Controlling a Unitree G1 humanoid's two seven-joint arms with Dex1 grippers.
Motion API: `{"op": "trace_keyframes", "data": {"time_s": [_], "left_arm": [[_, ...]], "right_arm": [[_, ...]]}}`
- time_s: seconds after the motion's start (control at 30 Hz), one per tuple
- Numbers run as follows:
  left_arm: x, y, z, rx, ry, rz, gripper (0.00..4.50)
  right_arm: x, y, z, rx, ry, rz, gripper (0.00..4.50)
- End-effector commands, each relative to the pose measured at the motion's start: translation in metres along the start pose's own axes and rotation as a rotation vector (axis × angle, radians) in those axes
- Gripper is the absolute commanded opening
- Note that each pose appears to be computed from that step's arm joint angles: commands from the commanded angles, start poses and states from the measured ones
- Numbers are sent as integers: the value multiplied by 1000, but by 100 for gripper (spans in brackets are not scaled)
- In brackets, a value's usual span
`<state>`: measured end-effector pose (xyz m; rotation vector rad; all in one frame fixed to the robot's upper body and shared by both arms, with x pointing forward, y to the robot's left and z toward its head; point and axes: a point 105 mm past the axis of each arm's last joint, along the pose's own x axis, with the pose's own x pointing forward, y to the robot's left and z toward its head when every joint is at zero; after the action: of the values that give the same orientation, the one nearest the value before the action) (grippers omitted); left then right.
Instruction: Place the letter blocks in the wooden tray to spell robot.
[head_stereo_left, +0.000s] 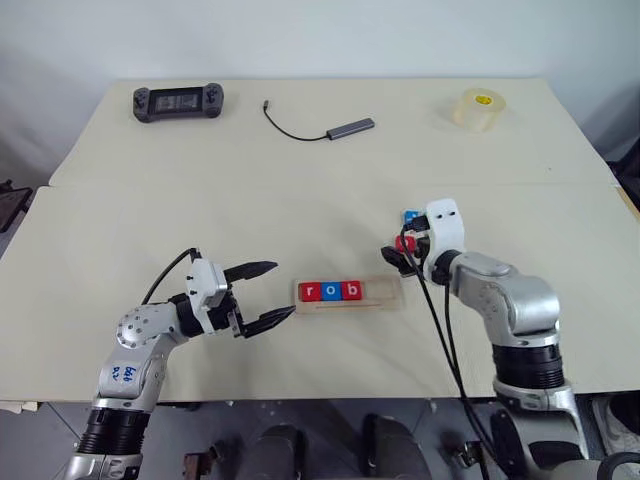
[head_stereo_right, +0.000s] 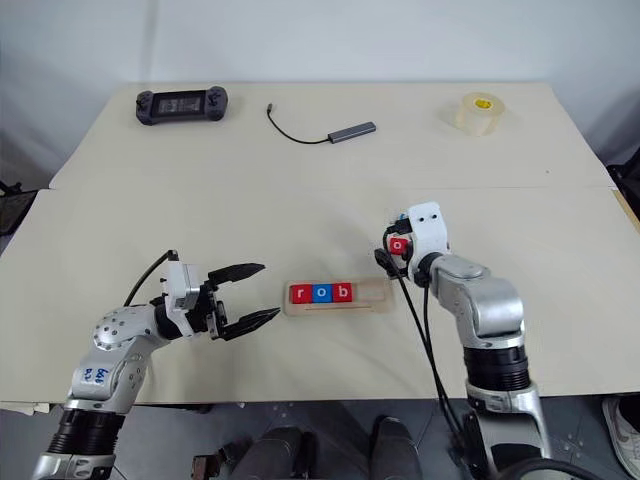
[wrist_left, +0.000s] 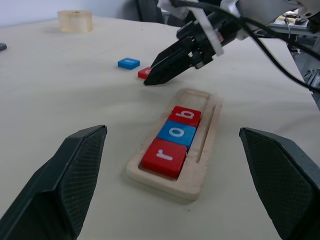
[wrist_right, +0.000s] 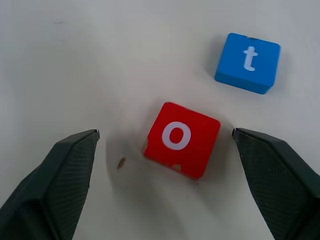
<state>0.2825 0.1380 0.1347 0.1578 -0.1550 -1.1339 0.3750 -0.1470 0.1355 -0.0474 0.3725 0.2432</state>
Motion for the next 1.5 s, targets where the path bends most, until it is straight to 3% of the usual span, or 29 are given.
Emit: {"op": "trace_keyframes", "data": {"time_s": [0.03, 0.2, 0.23, 0.5, 0.63, 0.83, 0.97, 1.07, 1.27, 1.3, 1.37, 1.5], "left_arm": [[-2, 0, 9, 28, -8, -4, 450], [-2, 1, 9, 30, -4, -10, 450], [-1, 1, 9, 30, -5, -14, 450], [11, 4, 10, 24, -54, -69, 450], [17, 7, 7, 21, -59, -106, 450], [22, 6, 6, 18, -67, -151, 450], [20, 7, 7, 25, -63, -161, 450], [16, 8, 10, 35, -60, -158, 450], [10, 4, 14, 43, -53, -169, 450], [9, 4, 16, 48, -55, -166, 450], [7, 4, 19, 66, -52, -160, 450], [3, 4, 20, 73, -37, -145, 450]], "right_arm": [[-2, -2, 5, 16, -27, -42, 326], [-4, -5, 5, 13, -33, -58, 153], [-5, -7, 6, 9, -38, -62, 145], [-40, -34, 7, -40, -50, -124, 145], [-71, -44, -13, -40, -3, -167, 145], [-97, -32, -48, 15, 66, -176, 145], [-99, -23, -54, 33, 53, -141, 275], [-100, -23, -39, -38, 3, -28, 371], [-110, -36, -15, -380, 5, 256, 371], [-112, -33, -15, -485, 9, 368, 371], [-116, -34, -22, -690, 53, 574, 371], [-104, -49, -34, -895, 117, 740, 371]]}}
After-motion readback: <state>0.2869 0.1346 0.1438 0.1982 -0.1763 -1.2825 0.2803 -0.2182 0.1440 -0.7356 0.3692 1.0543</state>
